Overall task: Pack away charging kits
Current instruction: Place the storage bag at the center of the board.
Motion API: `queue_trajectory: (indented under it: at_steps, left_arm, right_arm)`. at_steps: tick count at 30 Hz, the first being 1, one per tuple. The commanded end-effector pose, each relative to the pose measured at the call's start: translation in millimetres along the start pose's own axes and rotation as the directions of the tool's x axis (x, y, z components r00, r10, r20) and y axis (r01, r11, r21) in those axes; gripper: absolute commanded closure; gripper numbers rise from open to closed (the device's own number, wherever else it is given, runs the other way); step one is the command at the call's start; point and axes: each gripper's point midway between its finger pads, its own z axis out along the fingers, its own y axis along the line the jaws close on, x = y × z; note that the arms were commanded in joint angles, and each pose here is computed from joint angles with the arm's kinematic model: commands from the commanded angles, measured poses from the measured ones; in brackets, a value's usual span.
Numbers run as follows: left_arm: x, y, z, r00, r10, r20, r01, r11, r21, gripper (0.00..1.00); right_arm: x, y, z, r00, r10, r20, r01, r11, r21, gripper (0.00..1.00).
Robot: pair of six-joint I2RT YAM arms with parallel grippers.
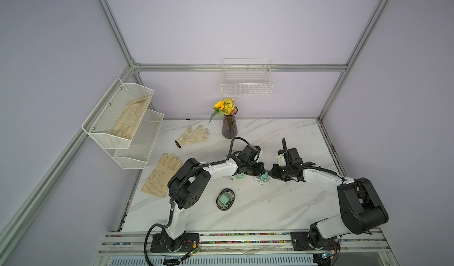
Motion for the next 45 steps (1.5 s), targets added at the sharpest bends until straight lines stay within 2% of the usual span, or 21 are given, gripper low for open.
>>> queue_trajectory:
  at_steps: [1, 8, 11, 15, 17, 19, 22, 25, 28, 33, 41, 45]
  left_arm:
    - [-31.4, -36.2, -25.9, 0.996, 0.045, 0.08, -0.05, 0.997, 0.065, 0.85]
    - [-22.2, -36.2, -19.2, 0.999, 0.027, 0.034, -0.03, 0.996, 0.089, 0.82]
    - [-21.6, -37.6, -20.3, 0.999, 0.023, 0.03, -0.025, 0.995, 0.097, 0.74]
    - [-25.6, -43.1, -30.8, 0.998, 0.039, 0.041, -0.043, 0.994, 0.105, 0.53]
    - [-28.0, -42.7, -35.8, 0.998, 0.05, 0.038, -0.053, 0.994, 0.096, 0.44]
    - [-30.4, -42.4, -42.4, 0.998, 0.06, 0.036, -0.063, 0.994, 0.092, 0.3]
    - [-37.9, -42.7, -57.0, 0.996, 0.069, 0.058, -0.074, 0.992, 0.097, 0.28]
    - [-46.4, -36.3, -70.9, 0.994, 0.074, 0.084, -0.081, 0.994, 0.078, 0.28]
    - [-51.0, -23.8, -77.8, 0.992, 0.076, 0.096, -0.08, 0.996, 0.037, 0.28]
    - [-51.3, -10.6, -79.1, 0.992, 0.07, 0.108, -0.071, 0.997, 0.003, 0.29]
    - [-42.0, 4.7, -62.9, 0.996, 0.04, 0.08, -0.039, 0.999, -0.017, 0.29]
    - [-38.9, 7.7, -59.5, 0.997, 0.034, 0.075, -0.033, 0.999, -0.016, 0.29]
  right_arm:
    - [-17.2, 14.9, 1.7, 0.999, -0.015, 0.044, 0.018, 0.998, -0.065, 0.81]
    - [-19.6, 29.6, 9.0, 1.0, -0.019, 0.017, 0.022, 0.989, -0.144, 0.81]
    - [-20.0, 27.0, 2.8, 1.0, -0.028, 0.012, 0.029, 0.993, -0.112, 0.81]
    - [-27.7, 24.3, -26.2, 0.998, -0.008, 0.067, 0.011, 0.999, -0.039, 0.7]
    - [-30.3, 24.0, -39.4, 0.996, -0.008, 0.084, 0.009, 1.0, -0.011, 0.67]
    - [-31.4, 26.3, -49.5, 0.995, -0.007, 0.1, 0.008, 1.0, -0.007, 0.64]
    - [-31.5, 38.5, -60.2, 0.992, -0.029, 0.125, 0.038, 0.997, -0.068, 0.53]
    - [-25.2, 50.1, -53.3, 0.995, -0.024, 0.093, 0.038, 0.987, -0.153, 0.45]
    - [-20.7, 46.8, -38.8, 0.999, -0.006, 0.049, 0.014, 0.987, -0.159, 0.44]
    - [-12.1, 35.9, -22.2, 1.0, 0.001, -0.003, -0.001, 0.992, -0.129, 0.44]
    - [-11.9, 32.4, -5.3, 0.999, 0.013, -0.032, -0.017, 0.991, -0.131, 0.69]
    - [-2.4, 23.7, 3.6, 0.997, 0.023, -0.068, -0.03, 0.994, -0.109, 0.79]
